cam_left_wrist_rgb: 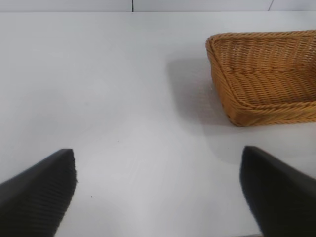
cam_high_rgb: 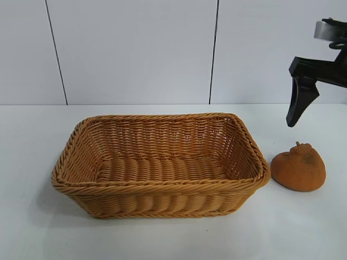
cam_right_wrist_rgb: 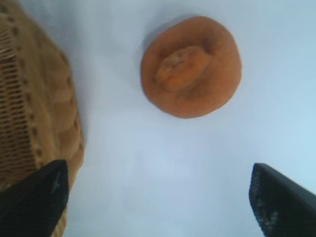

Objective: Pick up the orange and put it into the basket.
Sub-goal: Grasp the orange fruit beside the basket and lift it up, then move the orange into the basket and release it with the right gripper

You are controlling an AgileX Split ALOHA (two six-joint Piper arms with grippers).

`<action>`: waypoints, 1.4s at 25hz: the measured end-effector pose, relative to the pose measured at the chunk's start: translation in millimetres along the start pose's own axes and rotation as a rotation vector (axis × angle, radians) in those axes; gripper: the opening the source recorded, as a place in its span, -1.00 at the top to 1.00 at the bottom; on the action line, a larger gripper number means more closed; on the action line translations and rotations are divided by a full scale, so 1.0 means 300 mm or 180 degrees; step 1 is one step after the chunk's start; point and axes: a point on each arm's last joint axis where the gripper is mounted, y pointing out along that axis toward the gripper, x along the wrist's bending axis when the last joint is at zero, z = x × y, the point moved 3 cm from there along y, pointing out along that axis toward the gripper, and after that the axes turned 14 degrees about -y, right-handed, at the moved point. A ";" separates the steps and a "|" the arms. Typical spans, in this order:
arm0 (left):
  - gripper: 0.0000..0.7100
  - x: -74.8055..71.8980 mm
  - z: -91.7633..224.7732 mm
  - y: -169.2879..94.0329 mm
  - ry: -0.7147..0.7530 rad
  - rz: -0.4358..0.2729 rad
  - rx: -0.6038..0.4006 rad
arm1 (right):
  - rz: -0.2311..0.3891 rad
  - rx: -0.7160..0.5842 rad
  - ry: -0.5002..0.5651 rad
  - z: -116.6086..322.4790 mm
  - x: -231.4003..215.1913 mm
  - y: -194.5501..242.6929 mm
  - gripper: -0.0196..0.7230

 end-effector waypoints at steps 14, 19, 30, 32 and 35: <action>-0.81 0.000 0.000 0.000 0.0000 0.0000 0.0000 | 0.0097 -0.0061 -0.0153 -0.015 -0.020 0.056 1.00; -0.81 0.000 0.000 0.000 0.0000 0.0000 0.0000 | 0.0092 -0.0199 -0.0263 -0.014 0.005 -0.064 1.00; -0.81 0.000 0.000 0.000 0.0000 0.0000 0.0000 | -0.0112 -0.0731 -0.0753 -0.012 0.221 -0.338 1.00; -0.81 0.000 0.000 0.000 0.0000 0.0000 0.0000 | -0.0193 -0.0802 -0.0836 -0.023 0.275 -0.359 1.00; -0.81 0.000 0.000 0.000 0.0000 0.0000 0.0000 | -0.0361 -0.0966 -0.0966 -0.037 0.378 -0.390 1.00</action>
